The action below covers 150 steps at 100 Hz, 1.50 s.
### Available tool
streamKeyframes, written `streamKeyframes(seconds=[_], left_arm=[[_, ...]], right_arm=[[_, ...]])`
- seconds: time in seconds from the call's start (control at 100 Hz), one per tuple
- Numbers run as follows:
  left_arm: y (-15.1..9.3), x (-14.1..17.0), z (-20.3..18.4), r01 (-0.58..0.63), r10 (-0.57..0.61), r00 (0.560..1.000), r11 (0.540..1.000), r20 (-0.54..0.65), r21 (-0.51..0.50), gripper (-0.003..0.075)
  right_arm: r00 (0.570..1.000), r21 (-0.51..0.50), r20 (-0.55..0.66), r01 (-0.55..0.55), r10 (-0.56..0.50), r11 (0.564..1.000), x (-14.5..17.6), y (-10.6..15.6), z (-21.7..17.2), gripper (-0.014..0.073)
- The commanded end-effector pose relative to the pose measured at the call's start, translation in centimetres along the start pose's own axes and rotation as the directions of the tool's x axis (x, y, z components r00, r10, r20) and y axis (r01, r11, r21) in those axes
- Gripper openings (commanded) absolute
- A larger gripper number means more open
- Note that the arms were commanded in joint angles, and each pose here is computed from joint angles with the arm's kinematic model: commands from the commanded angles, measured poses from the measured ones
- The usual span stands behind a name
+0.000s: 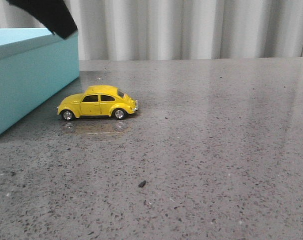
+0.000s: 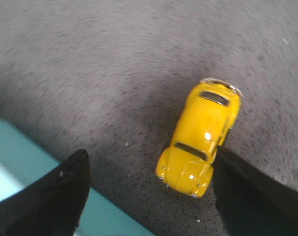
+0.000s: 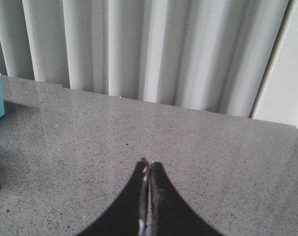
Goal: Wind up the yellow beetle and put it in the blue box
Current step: 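Lower the left gripper over the beetle beside the box and grasp it, then lift the beetle with the left gripper over the blue box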
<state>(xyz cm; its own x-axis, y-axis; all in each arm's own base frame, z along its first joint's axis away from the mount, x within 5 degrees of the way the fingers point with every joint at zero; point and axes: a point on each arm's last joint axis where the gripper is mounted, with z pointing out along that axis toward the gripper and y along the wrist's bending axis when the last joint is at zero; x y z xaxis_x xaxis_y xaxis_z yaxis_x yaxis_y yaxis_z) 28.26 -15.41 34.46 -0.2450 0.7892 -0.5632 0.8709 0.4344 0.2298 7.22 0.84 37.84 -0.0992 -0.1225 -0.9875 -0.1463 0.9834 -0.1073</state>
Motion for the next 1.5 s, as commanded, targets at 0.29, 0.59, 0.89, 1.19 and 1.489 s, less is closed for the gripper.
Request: streamKeyframes(seconds=[0.29,0.59,0.89,1.19,1.489], left_arm=[[-2.6,-2.3,3.1,-0.303,0.307,0.949,0.951,-0.065,0.06,0.0472],[-2.4,-2.0,5.4,-0.27,0.278,0.957,0.958,-0.079,0.1,0.0472],[-2.4,-1.4,7.9,-0.257,0.274,0.954,0.956,-0.119,0.14,0.0472],[-2.4,-1.5,8.4,-0.238,0.254,0.961,0.96,-0.106,0.146,0.0426],[-2.5,-1.8,7.2,-0.239,0.251,0.964,0.962,-0.086,0.135,0.0123]], right_arm=[[0.999,-0.002,0.037,0.016,-0.016,1.0,0.4,0.1,0.6,-0.0053],[0.999,-0.003,0.051,0.016,-0.016,1.0,0.2,0.1,0.6,-0.0053],[0.998,-0.003,0.053,0.016,-0.016,1.0,0.2,0.1,0.6,-0.0053],[0.998,-0.003,0.053,0.016,-0.016,1.0,0.2,0.1,0.6,-0.0053],[0.998,-0.003,0.053,0.016,-0.016,1.0,0.2,0.1,0.6,-0.0053]])
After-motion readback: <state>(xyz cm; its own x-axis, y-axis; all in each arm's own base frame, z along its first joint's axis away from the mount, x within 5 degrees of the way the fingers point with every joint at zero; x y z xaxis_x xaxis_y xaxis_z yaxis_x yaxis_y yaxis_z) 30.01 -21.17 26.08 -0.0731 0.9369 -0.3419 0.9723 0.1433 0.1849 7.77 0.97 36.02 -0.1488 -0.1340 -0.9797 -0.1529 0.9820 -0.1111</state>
